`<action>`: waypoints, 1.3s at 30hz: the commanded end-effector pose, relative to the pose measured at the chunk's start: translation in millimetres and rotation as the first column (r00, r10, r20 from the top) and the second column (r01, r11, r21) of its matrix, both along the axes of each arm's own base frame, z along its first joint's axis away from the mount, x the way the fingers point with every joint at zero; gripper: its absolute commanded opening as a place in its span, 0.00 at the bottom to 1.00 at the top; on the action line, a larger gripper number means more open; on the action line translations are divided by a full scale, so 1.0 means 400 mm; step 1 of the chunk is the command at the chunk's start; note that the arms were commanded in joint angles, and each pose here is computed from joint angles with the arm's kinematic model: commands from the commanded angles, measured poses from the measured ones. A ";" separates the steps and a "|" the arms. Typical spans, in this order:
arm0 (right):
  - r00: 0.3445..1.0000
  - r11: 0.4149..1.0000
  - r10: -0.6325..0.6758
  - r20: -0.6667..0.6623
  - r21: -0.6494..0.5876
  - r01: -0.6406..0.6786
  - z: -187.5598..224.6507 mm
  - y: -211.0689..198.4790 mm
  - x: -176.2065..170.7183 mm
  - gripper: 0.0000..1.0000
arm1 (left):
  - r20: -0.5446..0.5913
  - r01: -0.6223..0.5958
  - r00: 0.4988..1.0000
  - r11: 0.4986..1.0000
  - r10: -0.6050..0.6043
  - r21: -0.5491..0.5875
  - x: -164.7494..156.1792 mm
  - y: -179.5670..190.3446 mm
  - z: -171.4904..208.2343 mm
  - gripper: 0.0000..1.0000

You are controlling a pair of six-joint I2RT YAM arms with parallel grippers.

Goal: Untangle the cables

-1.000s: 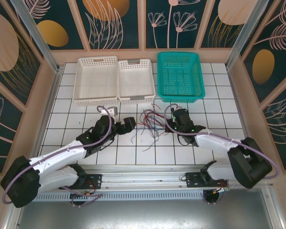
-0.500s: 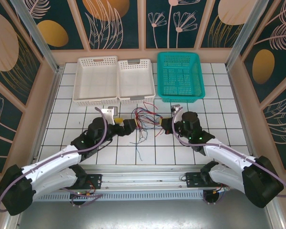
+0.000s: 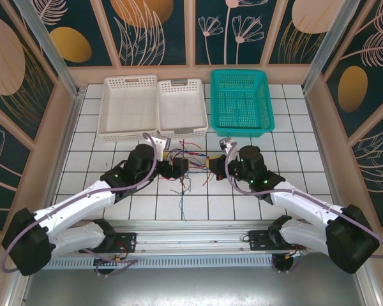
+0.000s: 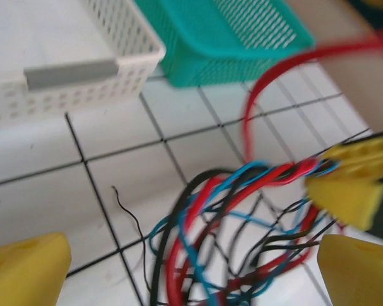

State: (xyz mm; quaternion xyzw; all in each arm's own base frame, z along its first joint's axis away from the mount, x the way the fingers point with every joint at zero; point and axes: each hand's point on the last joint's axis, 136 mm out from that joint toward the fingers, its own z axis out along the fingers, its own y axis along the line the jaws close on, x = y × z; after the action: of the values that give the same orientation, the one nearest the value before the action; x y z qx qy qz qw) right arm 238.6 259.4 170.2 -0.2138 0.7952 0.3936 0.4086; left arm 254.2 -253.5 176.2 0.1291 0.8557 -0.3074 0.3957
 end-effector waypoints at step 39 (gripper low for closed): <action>0.988 0.989 0.133 0.079 0.053 -0.137 0.092 0.057 -0.027 0.00 | 0.025 0.188 0.982 0.956 -0.187 -0.225 -0.094 -0.056 -0.002 0.32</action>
State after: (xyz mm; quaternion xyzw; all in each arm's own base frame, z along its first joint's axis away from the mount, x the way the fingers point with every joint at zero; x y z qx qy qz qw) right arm 221.8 275.8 182.7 -0.2629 0.7710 0.4306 0.3887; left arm 221.8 -273.2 169.2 0.1573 0.8107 -0.4230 0.3731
